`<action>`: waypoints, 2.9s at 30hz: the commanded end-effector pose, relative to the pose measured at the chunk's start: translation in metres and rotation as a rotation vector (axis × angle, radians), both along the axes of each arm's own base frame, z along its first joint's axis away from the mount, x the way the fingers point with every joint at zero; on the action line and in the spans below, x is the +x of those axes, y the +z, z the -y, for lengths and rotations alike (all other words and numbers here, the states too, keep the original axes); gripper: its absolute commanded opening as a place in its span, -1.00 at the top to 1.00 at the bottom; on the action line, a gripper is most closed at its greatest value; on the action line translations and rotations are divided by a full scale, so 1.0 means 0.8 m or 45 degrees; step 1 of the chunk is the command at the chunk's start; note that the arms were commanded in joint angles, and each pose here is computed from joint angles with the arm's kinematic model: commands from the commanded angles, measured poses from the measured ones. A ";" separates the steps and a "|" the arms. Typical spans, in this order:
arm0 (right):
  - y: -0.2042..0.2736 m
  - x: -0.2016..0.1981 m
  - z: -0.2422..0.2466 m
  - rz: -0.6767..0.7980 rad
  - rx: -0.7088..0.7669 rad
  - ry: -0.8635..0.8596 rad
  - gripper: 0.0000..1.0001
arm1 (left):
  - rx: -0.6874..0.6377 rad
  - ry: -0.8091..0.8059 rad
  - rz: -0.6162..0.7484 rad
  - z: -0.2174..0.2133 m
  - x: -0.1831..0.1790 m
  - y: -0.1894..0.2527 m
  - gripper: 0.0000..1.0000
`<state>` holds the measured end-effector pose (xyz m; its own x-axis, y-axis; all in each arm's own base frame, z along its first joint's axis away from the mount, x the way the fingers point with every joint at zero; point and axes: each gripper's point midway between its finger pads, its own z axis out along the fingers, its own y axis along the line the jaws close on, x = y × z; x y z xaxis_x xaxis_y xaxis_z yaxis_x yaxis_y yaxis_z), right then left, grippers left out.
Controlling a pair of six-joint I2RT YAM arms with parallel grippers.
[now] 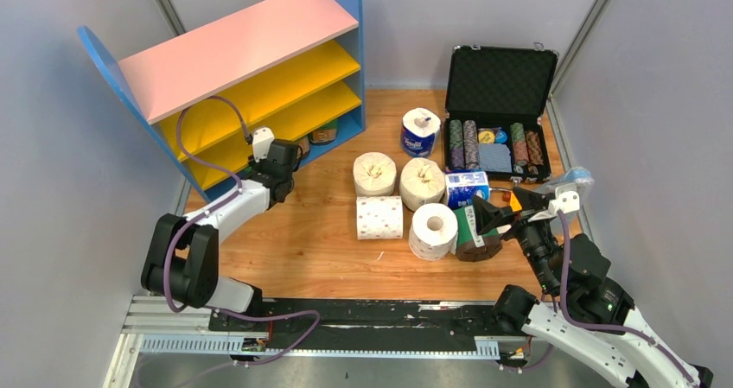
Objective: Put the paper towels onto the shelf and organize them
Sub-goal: Place the paper towel on the shelf.
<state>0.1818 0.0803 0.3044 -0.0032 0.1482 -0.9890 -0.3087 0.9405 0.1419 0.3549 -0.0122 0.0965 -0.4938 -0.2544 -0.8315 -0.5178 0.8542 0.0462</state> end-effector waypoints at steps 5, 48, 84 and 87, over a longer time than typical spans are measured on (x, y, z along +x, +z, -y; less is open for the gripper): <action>0.010 0.001 -0.001 0.026 0.035 -0.002 -1.00 | -0.047 0.084 0.200 -0.004 0.052 0.032 0.14; 0.007 0.003 -0.003 0.015 0.027 -0.006 -1.00 | -0.168 0.054 0.268 0.023 0.092 0.043 -0.10; -0.024 0.025 -0.050 -0.472 0.069 -0.115 -1.00 | -0.022 -0.800 0.658 0.052 -0.104 0.290 -1.00; -0.050 0.032 -0.048 -0.627 0.080 -0.210 -1.00 | -0.043 -0.805 0.702 0.053 -0.110 0.291 -1.00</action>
